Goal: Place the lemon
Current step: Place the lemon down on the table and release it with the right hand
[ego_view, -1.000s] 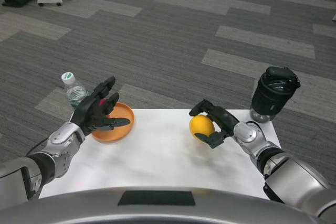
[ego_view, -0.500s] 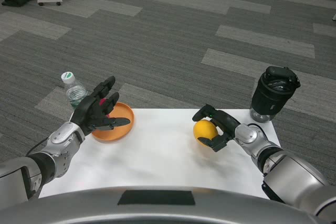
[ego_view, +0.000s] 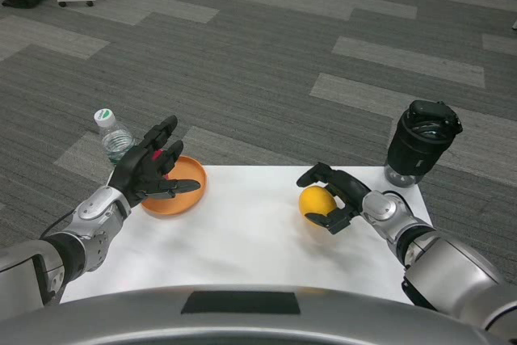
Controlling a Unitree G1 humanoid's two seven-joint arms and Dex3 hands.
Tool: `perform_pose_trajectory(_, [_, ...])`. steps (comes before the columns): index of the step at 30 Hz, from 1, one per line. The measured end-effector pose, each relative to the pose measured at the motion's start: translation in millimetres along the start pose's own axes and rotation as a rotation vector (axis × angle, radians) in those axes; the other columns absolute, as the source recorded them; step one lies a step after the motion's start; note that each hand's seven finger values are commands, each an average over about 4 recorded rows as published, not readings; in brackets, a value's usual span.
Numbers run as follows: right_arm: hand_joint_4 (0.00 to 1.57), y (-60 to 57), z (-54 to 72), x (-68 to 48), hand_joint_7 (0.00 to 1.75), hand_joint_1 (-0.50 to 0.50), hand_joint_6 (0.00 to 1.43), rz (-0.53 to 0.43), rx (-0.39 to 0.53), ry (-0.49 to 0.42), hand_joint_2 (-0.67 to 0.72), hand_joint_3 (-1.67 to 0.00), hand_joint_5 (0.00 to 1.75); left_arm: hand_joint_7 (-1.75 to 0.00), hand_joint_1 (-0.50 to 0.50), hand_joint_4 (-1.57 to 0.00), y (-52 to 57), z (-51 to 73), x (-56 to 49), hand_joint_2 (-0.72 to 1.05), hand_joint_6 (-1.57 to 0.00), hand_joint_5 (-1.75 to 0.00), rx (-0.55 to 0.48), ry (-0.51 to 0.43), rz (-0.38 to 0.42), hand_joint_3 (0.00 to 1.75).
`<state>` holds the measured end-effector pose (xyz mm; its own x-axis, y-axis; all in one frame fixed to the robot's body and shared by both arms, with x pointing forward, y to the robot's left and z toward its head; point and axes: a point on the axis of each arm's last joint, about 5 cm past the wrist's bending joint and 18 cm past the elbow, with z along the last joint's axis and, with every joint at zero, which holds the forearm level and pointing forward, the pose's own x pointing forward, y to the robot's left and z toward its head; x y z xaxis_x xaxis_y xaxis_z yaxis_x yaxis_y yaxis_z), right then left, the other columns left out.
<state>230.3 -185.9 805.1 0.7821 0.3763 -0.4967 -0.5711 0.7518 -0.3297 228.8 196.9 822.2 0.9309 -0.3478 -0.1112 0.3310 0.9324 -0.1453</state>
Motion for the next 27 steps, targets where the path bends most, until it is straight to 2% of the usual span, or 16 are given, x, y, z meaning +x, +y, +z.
perform_pose_trajectory(3, [0.00,0.0,-0.1,0.0,0.84,-0.17,0.00,0.000,0.000,0.001,-0.40,-0.71,1.04,0.00,0.50,0.00,0.0,0.0,0.0,0.34,0.00,0.00,0.000,0.000,0.000,0.09])
perform_pose_trajectory(7, [0.00,0.0,-0.1,0.0,0.54,-0.17,0.00,0.000,0.001,0.002,-0.32,-0.59,0.92,0.00,0.50,0.00,0.0,0.0,0.0,0.34,0.00,0.00,0.000,0.000,0.000,0.09])
perform_pose_trajectory(10, [0.00,-0.1,-0.1,0.0,0.38,-0.17,0.00,-0.001,0.002,0.002,-0.29,-0.52,0.87,0.00,0.50,0.00,0.0,0.0,0.0,0.34,0.00,0.00,0.000,0.000,0.000,0.09])
perform_pose_trajectory(19, [0.00,-0.2,-0.1,0.0,0.35,-0.17,0.00,-0.002,0.003,0.002,-0.29,-0.48,0.87,0.00,0.50,0.00,0.0,0.0,0.0,0.34,0.00,0.00,0.000,0.000,0.000,0.09])
perform_pose_trajectory(23, [0.00,-0.5,-0.1,-0.1,0.23,-0.17,0.00,-0.005,0.007,0.001,-0.29,-0.48,0.87,0.00,0.50,0.00,0.0,0.0,0.0,0.34,0.00,0.00,0.000,0.000,0.000,0.09])
perform_pose_trajectory(27, [0.00,-2.7,0.8,-0.2,0.21,-0.14,0.00,-0.035,0.047,-0.014,-0.27,-0.48,0.78,0.00,0.50,0.00,0.0,0.0,0.0,0.34,0.00,0.00,0.000,0.000,0.000,0.09])
